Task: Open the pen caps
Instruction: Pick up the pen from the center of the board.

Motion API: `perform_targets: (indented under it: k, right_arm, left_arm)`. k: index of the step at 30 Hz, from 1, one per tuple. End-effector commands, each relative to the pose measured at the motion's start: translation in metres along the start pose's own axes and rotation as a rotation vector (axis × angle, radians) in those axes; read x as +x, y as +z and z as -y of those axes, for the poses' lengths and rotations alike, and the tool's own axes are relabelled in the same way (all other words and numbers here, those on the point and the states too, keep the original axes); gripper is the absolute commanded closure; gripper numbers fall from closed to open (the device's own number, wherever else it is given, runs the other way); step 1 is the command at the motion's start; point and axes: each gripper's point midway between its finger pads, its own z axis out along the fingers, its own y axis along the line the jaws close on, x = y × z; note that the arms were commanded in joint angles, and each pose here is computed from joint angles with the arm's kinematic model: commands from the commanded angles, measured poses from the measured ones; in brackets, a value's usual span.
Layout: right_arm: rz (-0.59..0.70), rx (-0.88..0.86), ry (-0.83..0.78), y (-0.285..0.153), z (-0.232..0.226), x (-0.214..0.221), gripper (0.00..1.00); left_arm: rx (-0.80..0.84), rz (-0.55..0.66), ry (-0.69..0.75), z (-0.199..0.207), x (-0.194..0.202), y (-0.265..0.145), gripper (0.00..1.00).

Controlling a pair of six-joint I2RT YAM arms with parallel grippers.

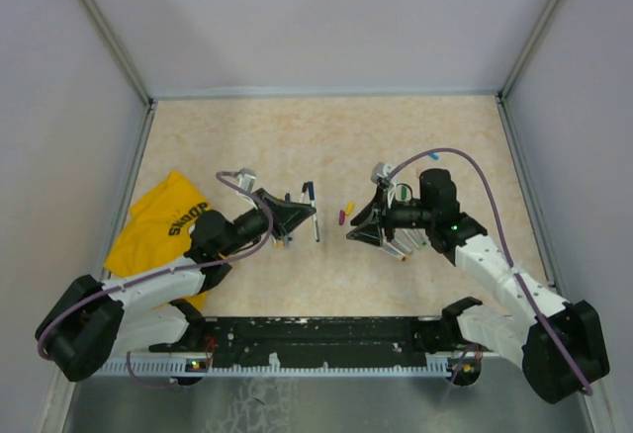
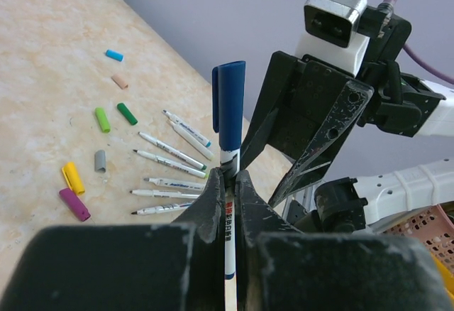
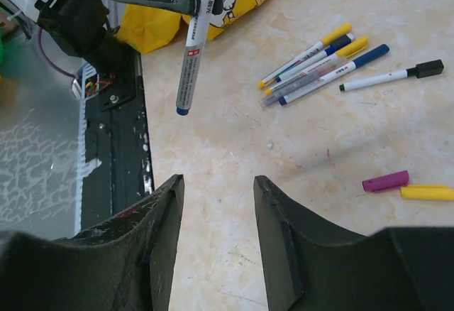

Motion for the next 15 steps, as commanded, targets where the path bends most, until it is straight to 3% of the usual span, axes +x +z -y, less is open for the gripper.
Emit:
perform_targets:
  k: [1,15]
  right_arm:
    - [0.045,-0.017,-0.021,0.0016,0.0009,-0.0111,0.55]
    - [0.06,-0.021,0.027,0.0057,0.0037,-0.0088,0.55]
  left_arm:
    - [0.037,0.062,-0.008,0.0096,-0.0105,-0.0005,1.0]
    - [0.04,0.114,-0.052,0.009,-0.0135,-0.0039,1.0]
